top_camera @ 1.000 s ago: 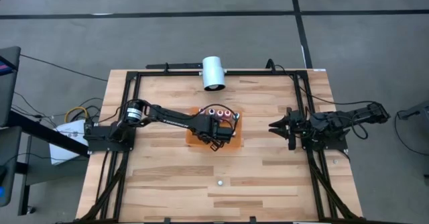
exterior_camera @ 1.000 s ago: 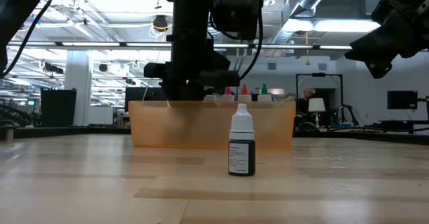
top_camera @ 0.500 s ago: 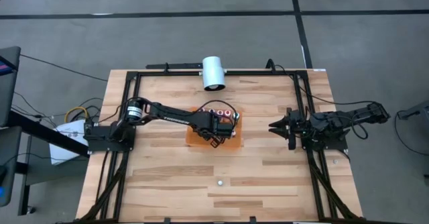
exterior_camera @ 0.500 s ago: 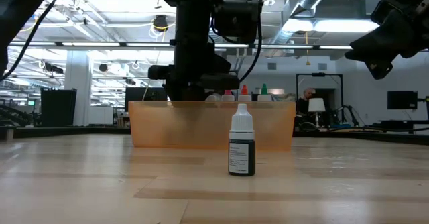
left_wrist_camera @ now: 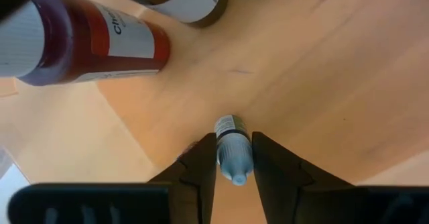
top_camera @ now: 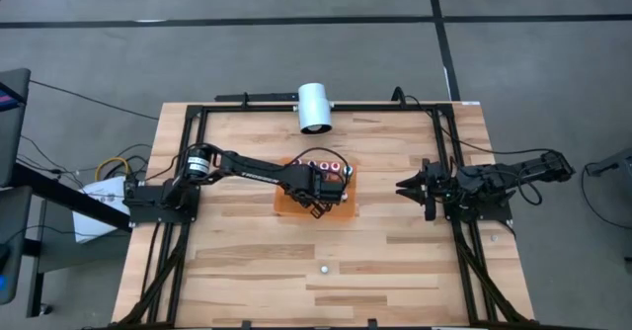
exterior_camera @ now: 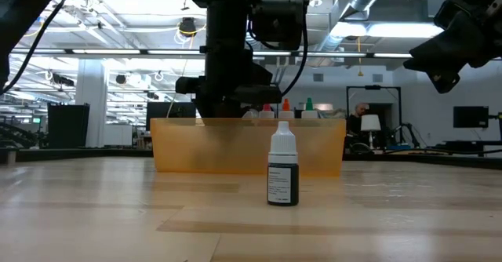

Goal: Pick & Place food coloring
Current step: Put the small green food coloring bottle into the orange bin, then put the small brown food coloring bottle into the orange bin

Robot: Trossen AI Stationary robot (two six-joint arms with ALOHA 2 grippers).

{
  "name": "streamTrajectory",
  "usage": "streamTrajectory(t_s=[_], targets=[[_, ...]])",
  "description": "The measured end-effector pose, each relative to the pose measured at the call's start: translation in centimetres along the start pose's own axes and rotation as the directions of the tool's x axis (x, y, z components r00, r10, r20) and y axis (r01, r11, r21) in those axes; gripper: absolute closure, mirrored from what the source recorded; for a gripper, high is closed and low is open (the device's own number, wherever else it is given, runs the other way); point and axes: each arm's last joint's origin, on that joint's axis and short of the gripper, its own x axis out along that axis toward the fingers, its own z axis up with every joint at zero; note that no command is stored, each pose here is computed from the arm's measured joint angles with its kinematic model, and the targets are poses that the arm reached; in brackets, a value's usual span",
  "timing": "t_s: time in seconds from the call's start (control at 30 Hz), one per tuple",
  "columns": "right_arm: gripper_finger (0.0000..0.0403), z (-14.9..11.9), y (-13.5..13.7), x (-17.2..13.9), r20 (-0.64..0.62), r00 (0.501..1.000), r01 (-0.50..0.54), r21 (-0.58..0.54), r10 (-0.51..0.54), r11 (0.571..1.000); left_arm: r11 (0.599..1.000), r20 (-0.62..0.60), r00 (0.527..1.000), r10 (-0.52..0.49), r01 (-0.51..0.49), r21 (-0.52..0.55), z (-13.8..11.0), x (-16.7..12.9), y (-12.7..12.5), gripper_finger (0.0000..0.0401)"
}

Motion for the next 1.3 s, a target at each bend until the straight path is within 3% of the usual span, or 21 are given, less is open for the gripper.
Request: streamTrajectory(t_s=[0.33,0.53,0.8,0.93,1.1,1.3], targets=[[0.0308,0.0,0.0,0.0,0.0,1.0,0.0,0.0,0.0,1.0,1.0,0.01,1.0,0.01,-0.01,0.0,0.0,0.0,0.0,0.0246],[0.0308,0.0,0.0,0.0,0.0,1.0,0.0,0.0,0.0,1.0,1.0,0.002,1.0,-0.007,0.007,-0.013,0.4,-1.0,1.0,0.0234],[0.0308,0.0,0.0,0.0,0.001,1.0,0.0,0.02,0.0,1.0,0.999,0.053,0.998,-0.045,0.046,-0.013,-0.5,-6.9,3.9,0.0234],[0.0308,0.1,0.1,0.0,0.013,1.0,-0.007,0.086,0.005,0.996,0.998,0.096,0.993,-0.062,0.059,0.037,-2.1,-10.3,5.1,0.0234],[0.0308,0.4,0.2,0.0,0.037,0.999,-0.027,0.104,0.024,0.994,1.0,0.207,0.978,-0.001,-0.006,0.03,-4.8,-13.9,6.5,0.0234],[0.0308,1.3,1.3,0.2,0.115,0.985,-0.129,0.017,0.126,0.992,0.998,0.346,0.938,-0.004,-0.018,0.059,-7.6,-16.9,7.1,0.0234]])
